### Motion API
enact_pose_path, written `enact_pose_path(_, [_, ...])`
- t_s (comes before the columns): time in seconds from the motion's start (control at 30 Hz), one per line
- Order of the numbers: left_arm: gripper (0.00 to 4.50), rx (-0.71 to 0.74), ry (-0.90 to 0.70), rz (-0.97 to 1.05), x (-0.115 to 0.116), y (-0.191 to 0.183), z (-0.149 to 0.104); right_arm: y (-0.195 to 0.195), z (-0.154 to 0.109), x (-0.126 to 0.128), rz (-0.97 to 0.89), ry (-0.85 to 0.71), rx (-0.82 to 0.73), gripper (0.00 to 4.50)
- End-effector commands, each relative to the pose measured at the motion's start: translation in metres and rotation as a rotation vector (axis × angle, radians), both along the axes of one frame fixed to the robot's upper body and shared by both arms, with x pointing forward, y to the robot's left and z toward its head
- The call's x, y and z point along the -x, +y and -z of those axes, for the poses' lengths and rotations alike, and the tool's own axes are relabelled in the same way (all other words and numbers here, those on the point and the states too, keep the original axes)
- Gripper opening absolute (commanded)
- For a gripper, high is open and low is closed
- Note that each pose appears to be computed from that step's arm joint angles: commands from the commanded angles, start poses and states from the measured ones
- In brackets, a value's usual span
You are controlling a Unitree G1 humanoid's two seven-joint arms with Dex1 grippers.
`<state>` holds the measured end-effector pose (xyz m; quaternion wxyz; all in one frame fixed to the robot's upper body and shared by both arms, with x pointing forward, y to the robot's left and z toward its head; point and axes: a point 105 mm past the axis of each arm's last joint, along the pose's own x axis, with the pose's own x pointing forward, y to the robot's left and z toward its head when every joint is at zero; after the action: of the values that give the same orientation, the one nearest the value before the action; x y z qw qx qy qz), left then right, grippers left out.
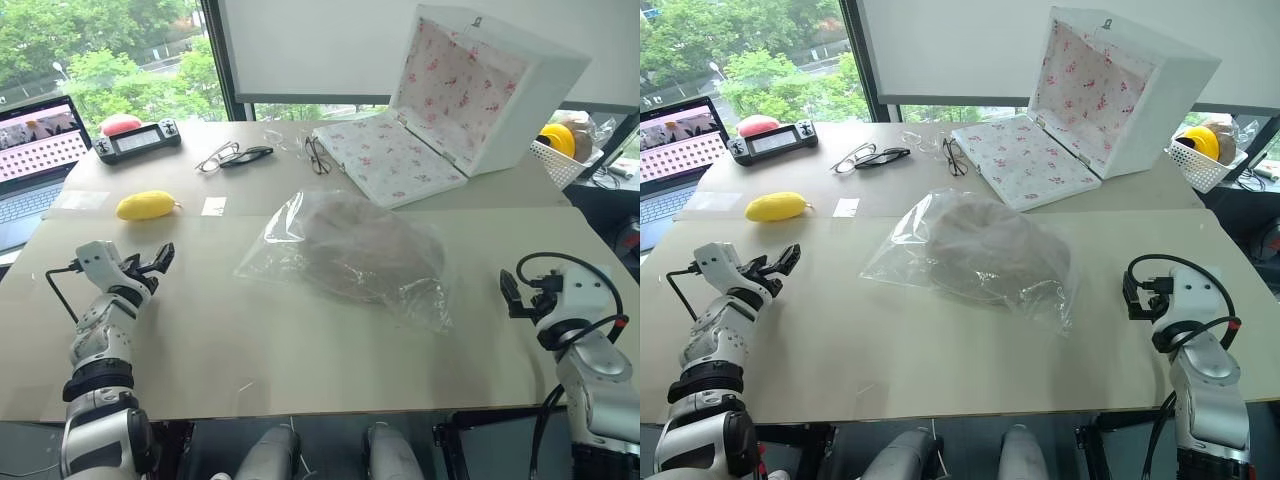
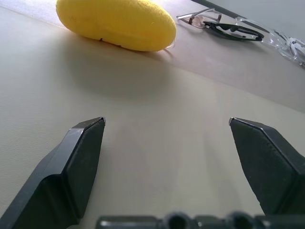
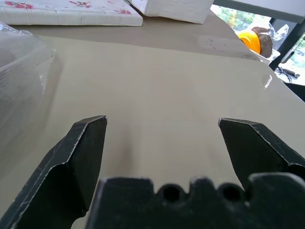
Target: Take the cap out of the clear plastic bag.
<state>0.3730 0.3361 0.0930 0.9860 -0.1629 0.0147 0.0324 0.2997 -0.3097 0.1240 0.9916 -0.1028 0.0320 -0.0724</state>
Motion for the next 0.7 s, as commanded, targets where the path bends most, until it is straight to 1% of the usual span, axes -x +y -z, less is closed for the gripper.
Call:
enact_pose_path(0.03, [4.49,-0.047,-0.031,0.013,-0.005,-0.003,-0.013,0.001,-0.020,0.004,-0.007,-0.077,0.018,4.47])
enact_pose_path(0.07, [4.49,-0.059,-0.025,0.023,-0.006,-0.008,-0.012,0.002,-0.022,0.006,-0.013,-0.089,0.003,4.47])
enact_pose_path(0.17, [4.49,-0.176,-0.044,0.170,-0.019,-0.042,-0.023,0.001,-0.038,0.014,-0.070,-0.146,-0.062,4.47])
enact_pose_path(0.2, [4.49,-0.246,-0.066,0.253,-0.021,-0.058,-0.032,0.004,-0.045,0.016,-0.109,-0.161,-0.069,4.47])
enact_pose_path(0.27, [4.49,-0.329,-0.113,0.420,-0.019,-0.086,-0.048,0.012,-0.054,0.020,-0.199,-0.158,-0.064,4.47])
enact_pose_path(0.3, [4.49,-0.365,-0.142,0.515,-0.014,-0.099,-0.058,0.018,-0.058,0.023,-0.260,-0.150,-0.065,4.47])
enact_pose_path(0.33, [4.49,-0.383,-0.157,0.571,-0.010,-0.107,-0.063,0.022,-0.061,0.025,-0.298,-0.142,-0.068,4.47])
enact_pose_path(0.37, [4.49,-0.433,-0.167,0.650,-0.003,-0.114,-0.069,0.030,-0.065,0.030,-0.373,-0.131,-0.087,4.47])
enact_pose_path(0.47, [4.49,-0.573,-0.158,0.838,0.017,-0.126,-0.074,0.050,-0.077,0.048,-0.561,-0.081,-0.130,4.47])
enact_pose_path(0.57, [4.49,-0.687,-0.158,1.011,0.033,-0.136,-0.081,0.085,-0.075,0.081,-0.853,0.083,-0.112,4.47])
enact_pose_path(0.63, [4.49,-0.733,-0.165,1.107,0.040,-0.144,-0.086,0.096,-0.075,0.095,-0.964,0.161,-0.111,4.47])
enact_pose_path(0.7, [4.49,-0.815,-0.159,1.199,0.046,-0.153,-0.082,0.100,-0.078,0.097,-1.003,0.195,-0.085,4.47])
